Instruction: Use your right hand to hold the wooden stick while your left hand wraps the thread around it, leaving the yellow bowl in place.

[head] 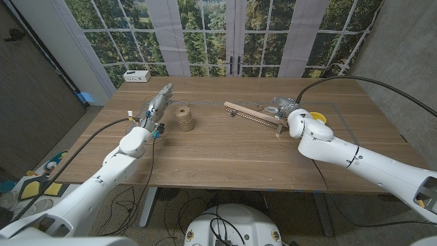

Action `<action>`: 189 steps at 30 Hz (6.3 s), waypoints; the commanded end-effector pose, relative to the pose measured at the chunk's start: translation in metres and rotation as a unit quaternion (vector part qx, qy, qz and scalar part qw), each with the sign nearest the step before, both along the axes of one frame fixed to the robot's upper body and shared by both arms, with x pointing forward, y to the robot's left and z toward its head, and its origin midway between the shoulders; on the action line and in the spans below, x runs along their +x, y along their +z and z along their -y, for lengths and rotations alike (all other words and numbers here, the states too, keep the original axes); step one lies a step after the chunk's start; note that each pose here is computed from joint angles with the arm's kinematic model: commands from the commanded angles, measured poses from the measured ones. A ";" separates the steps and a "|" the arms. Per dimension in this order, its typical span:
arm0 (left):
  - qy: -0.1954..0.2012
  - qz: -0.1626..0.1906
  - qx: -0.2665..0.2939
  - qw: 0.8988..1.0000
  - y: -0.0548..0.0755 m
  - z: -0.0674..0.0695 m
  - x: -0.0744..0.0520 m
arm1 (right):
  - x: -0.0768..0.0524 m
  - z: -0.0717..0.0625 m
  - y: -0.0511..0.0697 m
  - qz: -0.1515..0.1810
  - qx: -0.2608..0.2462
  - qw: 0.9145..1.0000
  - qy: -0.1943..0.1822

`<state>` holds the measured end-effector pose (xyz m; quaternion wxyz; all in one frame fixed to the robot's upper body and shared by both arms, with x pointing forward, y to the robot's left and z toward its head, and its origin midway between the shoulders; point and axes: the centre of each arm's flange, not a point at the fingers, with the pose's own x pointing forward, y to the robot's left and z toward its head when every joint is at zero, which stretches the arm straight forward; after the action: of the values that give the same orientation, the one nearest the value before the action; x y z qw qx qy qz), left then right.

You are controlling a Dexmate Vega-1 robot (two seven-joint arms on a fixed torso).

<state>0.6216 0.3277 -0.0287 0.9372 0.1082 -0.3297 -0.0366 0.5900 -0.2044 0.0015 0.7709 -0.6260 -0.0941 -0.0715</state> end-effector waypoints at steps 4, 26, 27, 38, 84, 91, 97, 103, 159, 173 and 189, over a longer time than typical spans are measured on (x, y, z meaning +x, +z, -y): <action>0.002 -0.002 -0.005 1.000 -0.007 0.000 -0.005 | 0.001 -0.005 -0.010 -0.025 -0.031 0.999 -0.026; -0.005 -0.006 -0.002 1.000 -0.004 -0.002 0.000 | 0.014 -0.006 -0.016 -0.050 -0.056 0.995 -0.067; -0.005 -0.007 -0.002 1.000 -0.004 -0.002 0.000 | 0.015 -0.006 -0.017 -0.050 -0.056 0.995 -0.068; -0.002 -0.008 -0.003 1.000 -0.003 -0.006 0.002 | 0.023 -0.014 -0.021 -0.059 -0.070 0.993 -0.075; -0.016 -0.012 -0.003 1.000 0.006 -0.006 0.015 | 0.042 -0.018 -0.035 -0.068 -0.134 0.977 -0.151; -0.016 -0.012 -0.004 1.000 0.007 -0.005 0.017 | 0.046 -0.021 -0.036 -0.065 -0.165 0.970 -0.168; -0.016 -0.013 -0.005 1.000 0.008 -0.004 0.018 | 0.054 -0.018 -0.038 -0.068 -0.169 0.968 -0.172; -0.015 -0.015 -0.004 1.000 0.009 -0.003 0.020 | 0.058 -0.008 -0.042 -0.047 -0.141 0.976 -0.162; 0.014 -0.003 0.019 1.000 0.016 0.007 0.000 | -0.002 0.024 -0.032 0.303 0.112 0.946 -0.006; 0.119 0.033 0.082 0.989 0.015 0.005 -0.031 | -0.025 0.023 -0.042 0.381 0.123 0.916 0.006; 0.236 0.030 0.106 0.966 -0.009 -0.003 -0.059 | -0.040 0.016 -0.045 0.403 0.120 0.907 0.021</action>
<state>0.5798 0.3252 -0.0248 0.9080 0.2423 -0.3296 0.0900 0.5612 -0.2250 -0.0413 0.7477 -0.4517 -0.3773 -0.3074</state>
